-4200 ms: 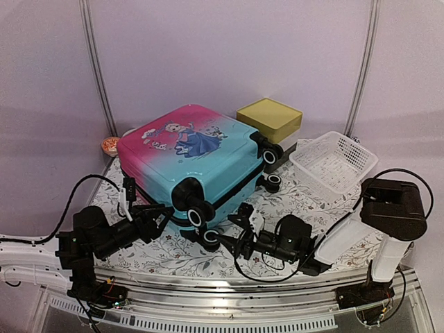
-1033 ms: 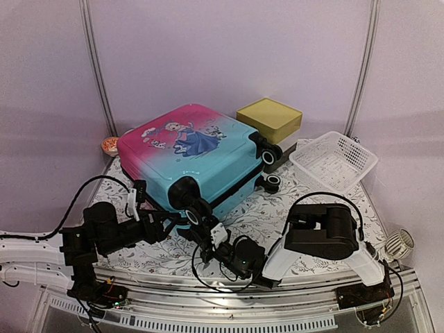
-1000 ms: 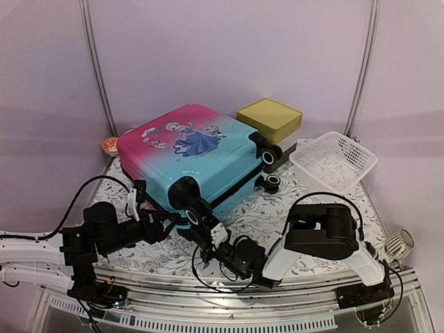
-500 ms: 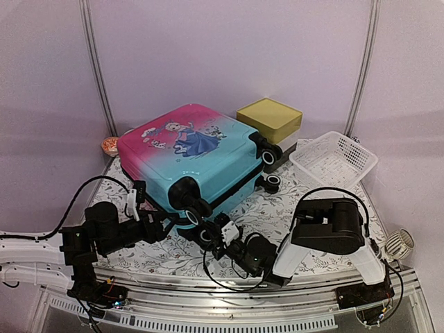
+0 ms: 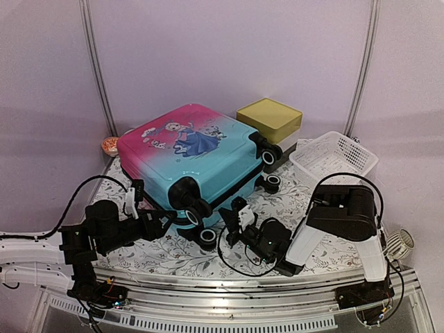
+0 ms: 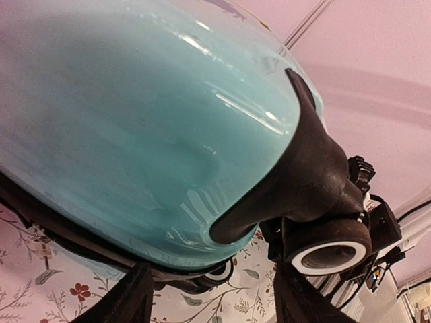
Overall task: Open, take out, and arrange the luggage
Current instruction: Unzip the zipper of the luggage.
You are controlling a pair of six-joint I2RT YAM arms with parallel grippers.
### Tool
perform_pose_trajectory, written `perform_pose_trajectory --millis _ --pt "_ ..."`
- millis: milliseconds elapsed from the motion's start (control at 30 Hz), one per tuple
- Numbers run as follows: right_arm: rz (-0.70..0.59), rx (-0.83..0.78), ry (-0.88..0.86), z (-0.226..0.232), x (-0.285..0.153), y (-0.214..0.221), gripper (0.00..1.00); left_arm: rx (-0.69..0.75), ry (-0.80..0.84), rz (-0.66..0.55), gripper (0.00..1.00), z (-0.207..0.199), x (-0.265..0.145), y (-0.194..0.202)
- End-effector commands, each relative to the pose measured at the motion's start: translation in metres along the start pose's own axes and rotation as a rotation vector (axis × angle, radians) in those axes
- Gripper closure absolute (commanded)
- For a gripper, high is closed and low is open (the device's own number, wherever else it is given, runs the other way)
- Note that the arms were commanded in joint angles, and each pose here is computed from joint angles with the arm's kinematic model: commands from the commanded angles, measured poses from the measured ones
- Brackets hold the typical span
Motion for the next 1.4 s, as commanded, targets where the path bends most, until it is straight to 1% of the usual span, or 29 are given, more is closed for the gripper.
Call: perform_pose_trajectory --millis 0,167,400,567,667,700,767,933,1033,1100,1167,1367 --pt "0.009 0.03 0.046 -0.022 0.004 -0.009 0.99 -0.019 -0.016 -0.004 0.37 0.002 0.0 -0.006" --pt "0.017 0.046 0.075 -0.042 0.0 -0.013 0.98 -0.025 -0.024 0.003 0.37 0.003 -0.001 -0.006" --pt "0.006 0.034 0.09 -0.047 -0.008 -0.018 0.97 -0.032 -0.027 0.003 0.37 0.004 -0.001 -0.005" --pt "-0.007 0.039 0.018 -0.04 -0.017 -0.025 0.83 -0.033 -0.01 0.013 0.36 0.002 -0.001 -0.004" --pt "-0.001 0.051 -0.026 -0.033 -0.02 -0.029 0.82 -0.037 -0.009 0.019 0.35 0.002 0.0 -0.002" --pt "0.006 0.054 -0.043 -0.029 -0.02 -0.028 0.79 -0.039 -0.007 0.021 0.35 0.002 0.0 -0.002" --pt "0.015 0.046 -0.078 -0.016 -0.021 -0.025 0.75 -0.041 -0.005 0.023 0.34 0.001 0.001 -0.001" --pt "-0.008 0.038 -0.153 0.018 -0.021 -0.017 0.66 -0.042 0.014 0.043 0.31 -0.002 0.006 0.001" --pt "0.008 0.057 -0.174 0.026 -0.017 -0.007 0.64 -0.045 0.03 0.061 0.3 -0.005 0.009 0.003" --pt "0.007 0.069 -0.192 0.03 -0.015 -0.006 0.59 -0.046 0.034 0.071 0.3 -0.006 0.01 0.004" --pt "0.009 0.072 -0.205 0.033 -0.013 -0.004 0.57 -0.046 0.034 0.077 0.3 -0.006 0.011 0.006" --pt "0.023 0.07 -0.184 0.034 0.0 0.001 0.56 -0.049 0.031 0.072 0.3 -0.005 0.012 0.006"
Point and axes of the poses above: each gripper's point midway between its finger pads, its own x axis out along the fingers, its own z axis along the line the jaws close on, y = z × x, the point moved 5 cm from there along -x, back along the fingers, and after that the axes turned 12 degrees about x, right-handed, at the moved point
